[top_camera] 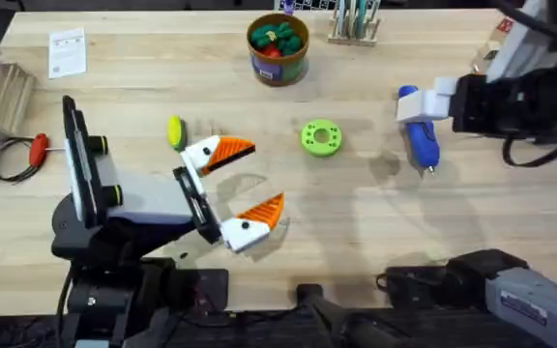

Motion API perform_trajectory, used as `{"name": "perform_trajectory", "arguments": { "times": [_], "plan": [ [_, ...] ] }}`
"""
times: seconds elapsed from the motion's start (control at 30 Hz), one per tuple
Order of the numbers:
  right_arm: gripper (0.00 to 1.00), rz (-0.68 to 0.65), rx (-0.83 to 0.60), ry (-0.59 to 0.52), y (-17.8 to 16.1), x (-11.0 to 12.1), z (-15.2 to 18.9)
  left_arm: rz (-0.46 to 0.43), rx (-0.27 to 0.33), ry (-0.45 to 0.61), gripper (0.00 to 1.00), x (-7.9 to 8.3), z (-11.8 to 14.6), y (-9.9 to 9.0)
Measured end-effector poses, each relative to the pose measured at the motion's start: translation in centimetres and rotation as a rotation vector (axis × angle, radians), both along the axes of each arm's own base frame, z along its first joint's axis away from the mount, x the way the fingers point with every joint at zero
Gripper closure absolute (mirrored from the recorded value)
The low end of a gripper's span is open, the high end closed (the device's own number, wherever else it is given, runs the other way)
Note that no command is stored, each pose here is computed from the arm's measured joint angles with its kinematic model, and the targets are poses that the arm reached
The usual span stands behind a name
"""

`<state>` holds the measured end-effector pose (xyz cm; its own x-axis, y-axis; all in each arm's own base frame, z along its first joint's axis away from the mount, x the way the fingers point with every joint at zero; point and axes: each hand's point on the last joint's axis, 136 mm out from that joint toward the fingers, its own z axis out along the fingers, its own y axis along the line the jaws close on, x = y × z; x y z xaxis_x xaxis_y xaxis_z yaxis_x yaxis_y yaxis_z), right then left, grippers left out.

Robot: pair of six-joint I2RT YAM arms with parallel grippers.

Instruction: Pick up the gripper from the table and insert it into the empty holder that is missing its gripper. Then pick up a screw, insert it into the mounting hole, and use the screwdriver to tighten it. Finally, clean up the table by picking up the vegetable and placing it into the bucket.

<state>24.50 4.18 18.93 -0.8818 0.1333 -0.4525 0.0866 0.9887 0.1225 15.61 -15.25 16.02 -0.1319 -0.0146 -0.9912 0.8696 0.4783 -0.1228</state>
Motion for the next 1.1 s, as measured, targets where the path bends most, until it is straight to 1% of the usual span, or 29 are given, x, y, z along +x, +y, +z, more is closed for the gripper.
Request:
{"name": "perform_trajectory", "arguments": {
  "times": [0.03, 0.2, 0.23, 0.47, 0.6, 0.67, 0.7, 0.8, 0.93, 1.03, 1.1],
  "plan": [
    [0.047, 0.0, -0.002, 0.011, 0.0, 0.1, -0.2, 0.0, 0.0, 0.0, 0.15, 0.0, 0.0, 0.0],
    [0.047, 0.0, -0.007, 0.037, 0.1, 0.3, -0.9, 0.0, 0.0, 0.0, 0.924, 0.0, 0.0, 0.0],
    [0.047, 0.0, -0.006, 0.035, 0.1, 0.4, -0.9, 0.0, 0.002, -0.003, 0.981, 0.0, 0.0, 0.0],
    [0.047, -0.014, -0.031, 0.019, -0.4, 0.7, -0.7, 0.0, 0.002, -0.003, 0.995, 0.0, 0.0, 0.0],
    [0.047, -0.028, -0.033, -0.015, -0.7, 1.5, -0.5, 0.0, 0.002, -0.004, 0.995, 0.0, 0.0, 0.0],
    [0.045, -0.048, -0.033, -0.025, -1.1, 1.9, -0.7, 0.0, 0.002, -0.003, 0.995, 0.0, 0.0, 0.0],
    [0.022, -0.061, -0.033, -0.027, -1.5, 2.0, -0.9, 0.0, 0.002, -0.004, 0.996, 0.0, 0.0, 0.0],
    [0.011, -0.073, -0.051, -0.009, -2.6, 2.0, -1.7, 0.0, 0.002, -0.003, 0.996, 0.0, 0.0, 0.0],
    [0.01, -0.039, -0.093, -0.007, -3.7, 3.4, -2.4, 0.0, 0.002, -0.003, 0.996, 0.0, 0.0, 0.0],
    [0.01, -0.018, -0.117, 0.042, -4.5, 4.2, -3.3, 0.0, 0.002, -0.003, 0.996, 0.0, 0.0, 0.0],
    [0.01, -0.003, -0.132, 0.061, -5.0, 5.3, -3.4, 0.0, 0.002, -0.003, 0.996, 0.0, 0.0, 0.0]
  ]
}}
